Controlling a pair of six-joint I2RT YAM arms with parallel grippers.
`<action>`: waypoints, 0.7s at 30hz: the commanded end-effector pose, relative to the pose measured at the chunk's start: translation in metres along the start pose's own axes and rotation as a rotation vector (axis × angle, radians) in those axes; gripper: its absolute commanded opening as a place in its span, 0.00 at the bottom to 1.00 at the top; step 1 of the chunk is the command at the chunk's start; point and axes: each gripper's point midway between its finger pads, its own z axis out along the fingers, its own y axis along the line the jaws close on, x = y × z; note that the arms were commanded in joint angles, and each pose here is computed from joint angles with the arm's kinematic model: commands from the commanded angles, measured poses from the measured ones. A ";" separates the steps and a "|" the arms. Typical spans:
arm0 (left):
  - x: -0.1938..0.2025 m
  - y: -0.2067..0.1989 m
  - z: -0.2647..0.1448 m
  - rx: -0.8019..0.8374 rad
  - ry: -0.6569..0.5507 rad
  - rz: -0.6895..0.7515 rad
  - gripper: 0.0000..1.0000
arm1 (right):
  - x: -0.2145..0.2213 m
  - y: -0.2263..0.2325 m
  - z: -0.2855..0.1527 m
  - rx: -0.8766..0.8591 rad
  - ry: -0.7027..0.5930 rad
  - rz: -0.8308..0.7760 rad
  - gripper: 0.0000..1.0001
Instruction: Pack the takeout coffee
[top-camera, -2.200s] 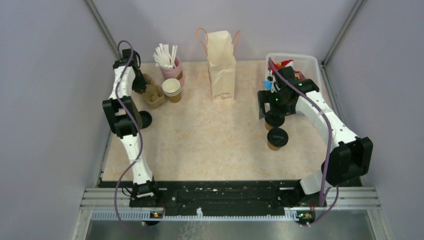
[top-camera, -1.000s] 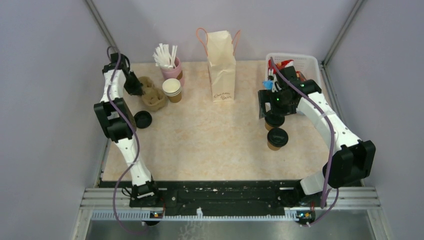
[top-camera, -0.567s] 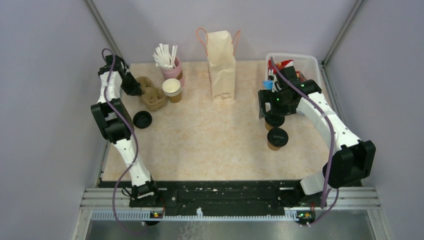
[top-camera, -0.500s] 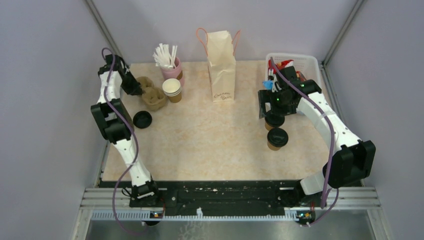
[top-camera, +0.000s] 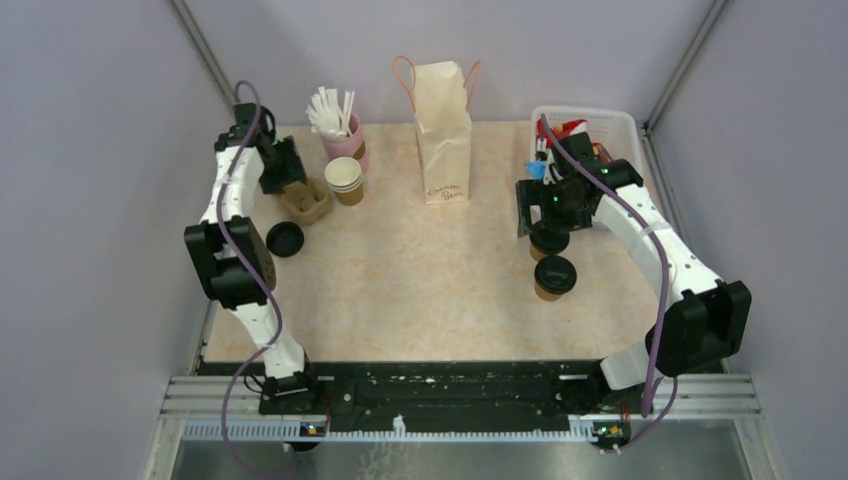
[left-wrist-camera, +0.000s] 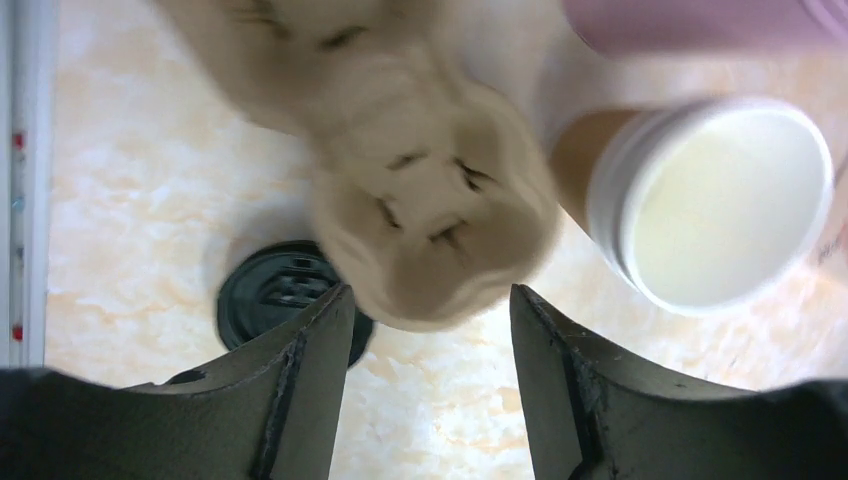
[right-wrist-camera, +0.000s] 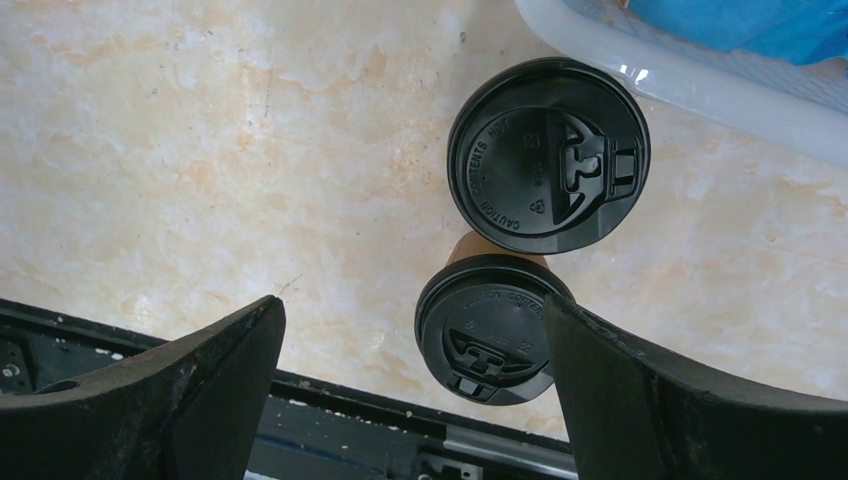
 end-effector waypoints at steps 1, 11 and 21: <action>0.020 -0.051 -0.010 0.088 -0.039 0.321 0.65 | -0.007 0.004 -0.010 -0.025 -0.051 -0.011 0.99; 0.044 -0.072 0.023 0.234 0.046 0.443 0.67 | -0.004 0.005 -0.016 -0.020 -0.066 -0.028 0.99; 0.038 -0.069 0.034 0.217 0.046 0.455 0.44 | -0.004 0.006 -0.016 -0.022 -0.066 -0.031 0.99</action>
